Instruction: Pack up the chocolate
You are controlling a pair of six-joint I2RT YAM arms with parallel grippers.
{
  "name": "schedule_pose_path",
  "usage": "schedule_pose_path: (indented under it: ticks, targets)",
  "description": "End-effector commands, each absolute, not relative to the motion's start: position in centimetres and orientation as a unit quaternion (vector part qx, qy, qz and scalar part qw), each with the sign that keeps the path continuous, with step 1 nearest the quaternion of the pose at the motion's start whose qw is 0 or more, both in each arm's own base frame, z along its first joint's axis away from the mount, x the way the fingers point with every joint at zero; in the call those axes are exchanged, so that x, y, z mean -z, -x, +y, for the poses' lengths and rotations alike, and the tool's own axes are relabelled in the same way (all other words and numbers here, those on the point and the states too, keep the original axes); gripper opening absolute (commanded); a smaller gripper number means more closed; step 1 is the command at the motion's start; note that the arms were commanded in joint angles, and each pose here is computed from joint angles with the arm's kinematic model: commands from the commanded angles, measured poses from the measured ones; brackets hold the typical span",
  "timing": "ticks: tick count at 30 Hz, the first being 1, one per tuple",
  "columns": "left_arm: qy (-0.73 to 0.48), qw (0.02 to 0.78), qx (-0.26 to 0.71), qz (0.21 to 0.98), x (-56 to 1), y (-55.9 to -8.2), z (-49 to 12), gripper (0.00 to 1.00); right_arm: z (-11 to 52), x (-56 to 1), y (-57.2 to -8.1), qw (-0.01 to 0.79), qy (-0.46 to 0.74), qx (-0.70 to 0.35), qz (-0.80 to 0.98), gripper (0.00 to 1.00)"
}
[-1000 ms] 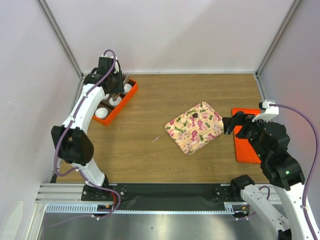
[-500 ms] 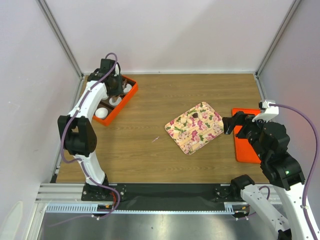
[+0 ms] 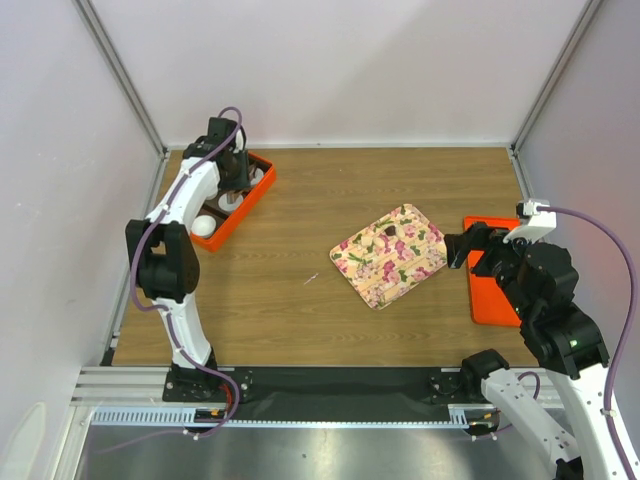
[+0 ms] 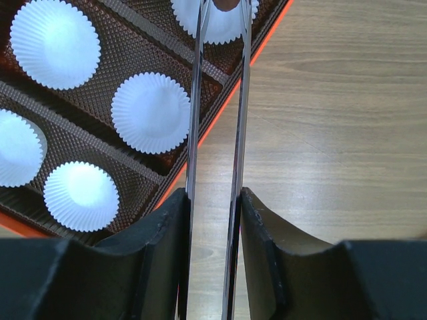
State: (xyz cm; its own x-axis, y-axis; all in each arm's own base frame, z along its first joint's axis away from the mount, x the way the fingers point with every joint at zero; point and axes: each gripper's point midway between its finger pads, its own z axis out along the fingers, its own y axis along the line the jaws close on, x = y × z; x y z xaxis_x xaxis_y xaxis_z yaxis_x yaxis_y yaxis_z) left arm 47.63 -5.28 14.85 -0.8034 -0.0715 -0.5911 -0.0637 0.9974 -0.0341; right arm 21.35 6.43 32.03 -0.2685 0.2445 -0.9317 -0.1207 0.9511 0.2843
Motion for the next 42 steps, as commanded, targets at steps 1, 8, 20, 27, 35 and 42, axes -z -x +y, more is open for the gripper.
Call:
schedule_pose_path:
  ticks: [1,8,20,27,35,42]
  targets:
    - [0.032,0.352,-0.003,0.936,-17.3,-49.5,-4.7,0.41,6.1,-33.5,-21.4,0.621,-0.040,-0.146,0.769,1.00]
    - [0.030,0.348,-0.009,0.937,-17.1,-49.5,-4.5,0.45,6.0,-33.2,-21.6,0.620,-0.041,-0.143,0.770,1.00]
    - [0.025,0.387,0.001,0.922,-22.2,-48.6,-4.7,0.47,6.3,-33.7,-21.5,0.622,-0.040,-0.152,0.767,1.00]
    - [-0.012,0.436,0.045,0.899,-27.5,-45.0,-7.3,0.48,6.4,-32.4,-21.2,0.609,-0.043,-0.154,0.777,1.00]
    - [-0.116,0.440,0.097,0.885,-27.0,-38.0,-16.2,0.50,7.1,-31.6,-21.0,0.598,-0.049,-0.177,0.780,1.00]
    - [-0.192,0.420,0.170,0.870,-25.6,-31.4,-23.4,0.50,6.8,-31.4,-21.0,0.597,-0.043,-0.165,0.784,1.00]
